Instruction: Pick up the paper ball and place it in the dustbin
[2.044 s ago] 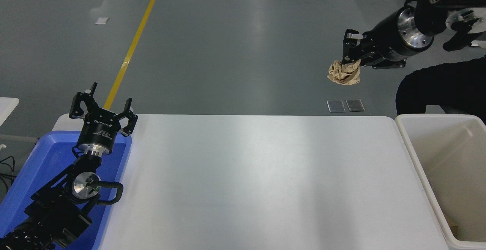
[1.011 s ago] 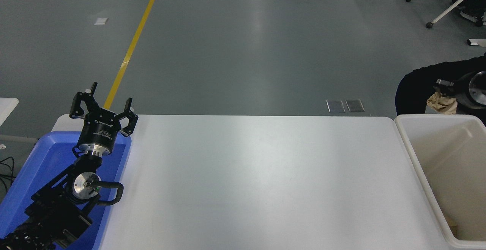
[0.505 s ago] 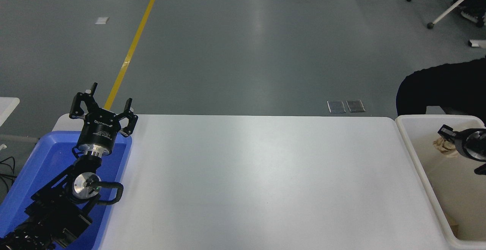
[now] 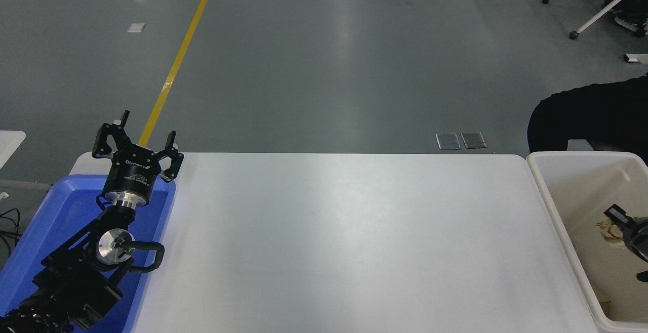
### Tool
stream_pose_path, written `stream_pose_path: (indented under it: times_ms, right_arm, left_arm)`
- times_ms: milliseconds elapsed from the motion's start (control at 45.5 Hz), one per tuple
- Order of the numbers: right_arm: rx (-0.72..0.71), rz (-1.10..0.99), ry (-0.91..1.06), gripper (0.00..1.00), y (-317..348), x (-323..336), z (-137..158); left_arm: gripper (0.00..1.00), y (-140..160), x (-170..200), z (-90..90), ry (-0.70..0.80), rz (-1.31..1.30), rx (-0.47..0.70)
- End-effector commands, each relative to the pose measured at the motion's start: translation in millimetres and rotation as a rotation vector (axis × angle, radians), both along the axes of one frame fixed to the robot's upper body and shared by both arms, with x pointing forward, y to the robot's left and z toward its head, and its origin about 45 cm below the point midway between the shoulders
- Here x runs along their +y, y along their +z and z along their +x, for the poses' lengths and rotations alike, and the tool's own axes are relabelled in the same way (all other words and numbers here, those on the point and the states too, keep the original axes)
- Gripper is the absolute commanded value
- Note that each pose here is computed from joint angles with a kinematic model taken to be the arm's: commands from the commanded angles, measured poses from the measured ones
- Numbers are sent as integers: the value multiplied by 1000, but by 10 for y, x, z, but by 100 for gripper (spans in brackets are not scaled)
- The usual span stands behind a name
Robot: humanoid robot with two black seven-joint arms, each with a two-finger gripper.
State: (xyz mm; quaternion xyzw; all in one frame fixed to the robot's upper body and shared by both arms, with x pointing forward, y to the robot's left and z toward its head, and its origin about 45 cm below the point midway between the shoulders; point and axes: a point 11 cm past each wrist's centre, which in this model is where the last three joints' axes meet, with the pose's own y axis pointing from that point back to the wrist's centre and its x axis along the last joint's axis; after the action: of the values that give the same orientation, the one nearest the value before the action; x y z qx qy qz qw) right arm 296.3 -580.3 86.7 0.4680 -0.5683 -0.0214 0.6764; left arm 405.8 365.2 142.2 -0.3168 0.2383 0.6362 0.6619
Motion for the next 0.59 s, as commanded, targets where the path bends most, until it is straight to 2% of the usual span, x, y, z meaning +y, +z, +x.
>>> stream_pose_path:
  times_ms: [0, 374, 571]
  right_arm:
    - [-17, -41, -22, 99, -70, -65, -132]
    - [-16, -9, -16, 100, -129, 46, -87]
    - [-41, 12, 1, 100, -109, 170, 67]
  left_arm:
    - [98, 0, 0, 0, 0, 0, 0]
    - [98, 0, 0, 0, 0, 0, 0]
    - [98, 0, 0, 0, 0, 0, 0]
